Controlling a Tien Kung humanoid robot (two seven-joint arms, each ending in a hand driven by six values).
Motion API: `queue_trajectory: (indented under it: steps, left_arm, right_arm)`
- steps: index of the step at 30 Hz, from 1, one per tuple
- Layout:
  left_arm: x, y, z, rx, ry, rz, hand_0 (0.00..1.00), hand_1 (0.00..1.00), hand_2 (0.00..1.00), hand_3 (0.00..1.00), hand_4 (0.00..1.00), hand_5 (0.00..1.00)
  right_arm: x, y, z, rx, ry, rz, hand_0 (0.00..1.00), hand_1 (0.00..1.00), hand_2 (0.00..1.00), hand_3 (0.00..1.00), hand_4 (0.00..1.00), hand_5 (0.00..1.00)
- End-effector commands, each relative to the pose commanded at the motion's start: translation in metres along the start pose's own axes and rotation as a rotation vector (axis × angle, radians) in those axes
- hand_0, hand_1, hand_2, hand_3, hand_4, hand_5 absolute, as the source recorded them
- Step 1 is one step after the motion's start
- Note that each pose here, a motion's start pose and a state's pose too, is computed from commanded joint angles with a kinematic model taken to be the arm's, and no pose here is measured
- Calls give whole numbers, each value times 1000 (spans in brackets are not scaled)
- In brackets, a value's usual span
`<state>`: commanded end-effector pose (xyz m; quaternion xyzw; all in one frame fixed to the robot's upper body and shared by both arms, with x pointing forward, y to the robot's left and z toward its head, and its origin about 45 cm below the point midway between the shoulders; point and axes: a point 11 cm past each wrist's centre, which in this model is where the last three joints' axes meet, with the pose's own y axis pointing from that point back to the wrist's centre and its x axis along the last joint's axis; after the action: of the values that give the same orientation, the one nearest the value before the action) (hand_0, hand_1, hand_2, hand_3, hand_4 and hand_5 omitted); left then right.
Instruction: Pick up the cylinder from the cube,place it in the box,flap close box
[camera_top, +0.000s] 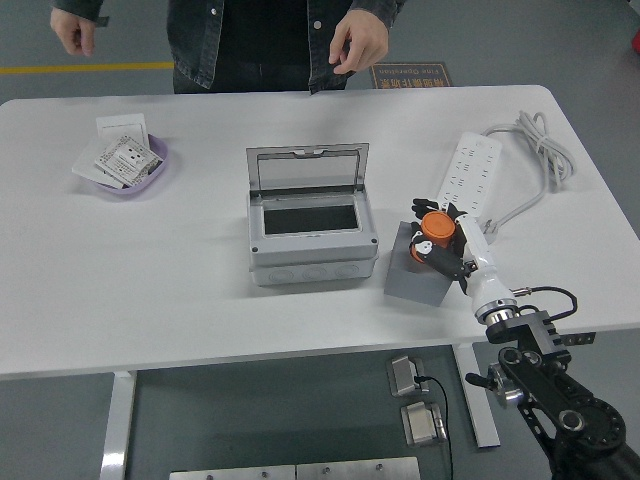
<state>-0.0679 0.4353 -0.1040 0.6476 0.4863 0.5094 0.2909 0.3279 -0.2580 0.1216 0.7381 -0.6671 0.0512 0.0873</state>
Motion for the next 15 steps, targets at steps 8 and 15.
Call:
queue_trajectory:
  steps: [8,15]
  left_arm:
    - [0,0,2,-10,3,0,650,701,678,731,800,570]
    - [-1,1,3,-13,3,0,651,702,677,732,800,571]
  right_arm:
    - [0,-2,-8,20,15,-1,754,634,555,430,21,2]
    - [3,-7,-21,55,42,0,748,629,550,408,93,2]
